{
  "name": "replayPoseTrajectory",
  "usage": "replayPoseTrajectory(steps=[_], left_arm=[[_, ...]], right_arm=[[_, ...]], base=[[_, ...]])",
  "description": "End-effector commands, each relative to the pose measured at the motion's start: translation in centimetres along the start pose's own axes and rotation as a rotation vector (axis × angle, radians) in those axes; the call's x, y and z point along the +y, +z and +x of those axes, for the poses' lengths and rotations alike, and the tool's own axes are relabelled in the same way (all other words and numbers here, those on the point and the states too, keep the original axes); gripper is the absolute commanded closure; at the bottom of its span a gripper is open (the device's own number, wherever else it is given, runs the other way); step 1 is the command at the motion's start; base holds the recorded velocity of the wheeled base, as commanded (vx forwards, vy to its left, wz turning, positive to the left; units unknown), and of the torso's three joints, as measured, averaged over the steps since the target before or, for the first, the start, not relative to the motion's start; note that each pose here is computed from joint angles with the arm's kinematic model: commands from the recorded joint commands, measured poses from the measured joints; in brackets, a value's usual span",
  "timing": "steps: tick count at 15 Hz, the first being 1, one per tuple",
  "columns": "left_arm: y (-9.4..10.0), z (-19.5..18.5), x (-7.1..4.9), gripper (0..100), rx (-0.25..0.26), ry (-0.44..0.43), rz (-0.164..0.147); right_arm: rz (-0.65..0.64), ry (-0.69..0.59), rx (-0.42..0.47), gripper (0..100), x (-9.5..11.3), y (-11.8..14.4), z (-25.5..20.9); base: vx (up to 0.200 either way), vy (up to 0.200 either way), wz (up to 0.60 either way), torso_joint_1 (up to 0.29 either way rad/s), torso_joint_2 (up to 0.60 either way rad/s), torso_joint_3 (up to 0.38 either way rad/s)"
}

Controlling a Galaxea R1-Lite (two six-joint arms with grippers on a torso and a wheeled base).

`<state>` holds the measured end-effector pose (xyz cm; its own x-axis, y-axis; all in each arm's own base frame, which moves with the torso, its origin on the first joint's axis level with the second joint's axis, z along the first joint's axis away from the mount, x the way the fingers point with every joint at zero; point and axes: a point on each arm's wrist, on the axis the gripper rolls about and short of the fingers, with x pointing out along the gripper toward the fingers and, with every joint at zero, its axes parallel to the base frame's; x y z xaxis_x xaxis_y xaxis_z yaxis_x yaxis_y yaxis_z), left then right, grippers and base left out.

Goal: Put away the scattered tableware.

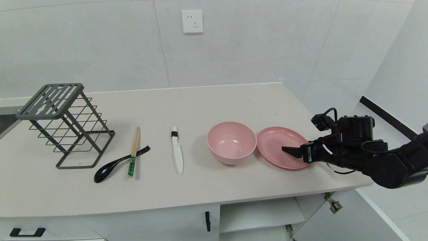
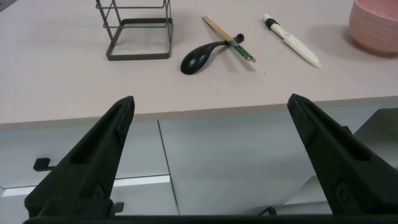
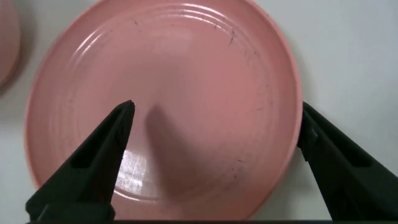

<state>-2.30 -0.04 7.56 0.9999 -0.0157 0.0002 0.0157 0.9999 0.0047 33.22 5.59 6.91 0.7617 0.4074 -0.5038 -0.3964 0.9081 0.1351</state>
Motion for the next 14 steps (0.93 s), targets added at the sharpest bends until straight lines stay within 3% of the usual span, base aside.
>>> replayPoseTrajectory(steps=[1, 9, 14], left_arm=[[0.0, 0.0, 0.0, 0, 0.002, 0.0, 0.0], [0.0, 0.0, 0.0, 0, -0.001, 0.002, -0.011], [0.0, 0.0, 0.0, 0, -0.003, 0.0, -0.006]], right_arm=[[0.0, -0.001, 0.01, 100, 0.1, -0.2, 0.1], [-0.035, -0.096, -0.033, 100, -0.9, -0.8, -0.4], [-0.14, -0.121, -0.228, 100, 0.2, 0.3, -3.8]], base=[[0.0, 0.0, 0.0, 0.0, 0.0, 0.0], [0.0, 0.0, 0.0, 0.0, 0.0, 0.0], [0.0, 0.0, 0.0, 0.0, 0.0, 0.0]])
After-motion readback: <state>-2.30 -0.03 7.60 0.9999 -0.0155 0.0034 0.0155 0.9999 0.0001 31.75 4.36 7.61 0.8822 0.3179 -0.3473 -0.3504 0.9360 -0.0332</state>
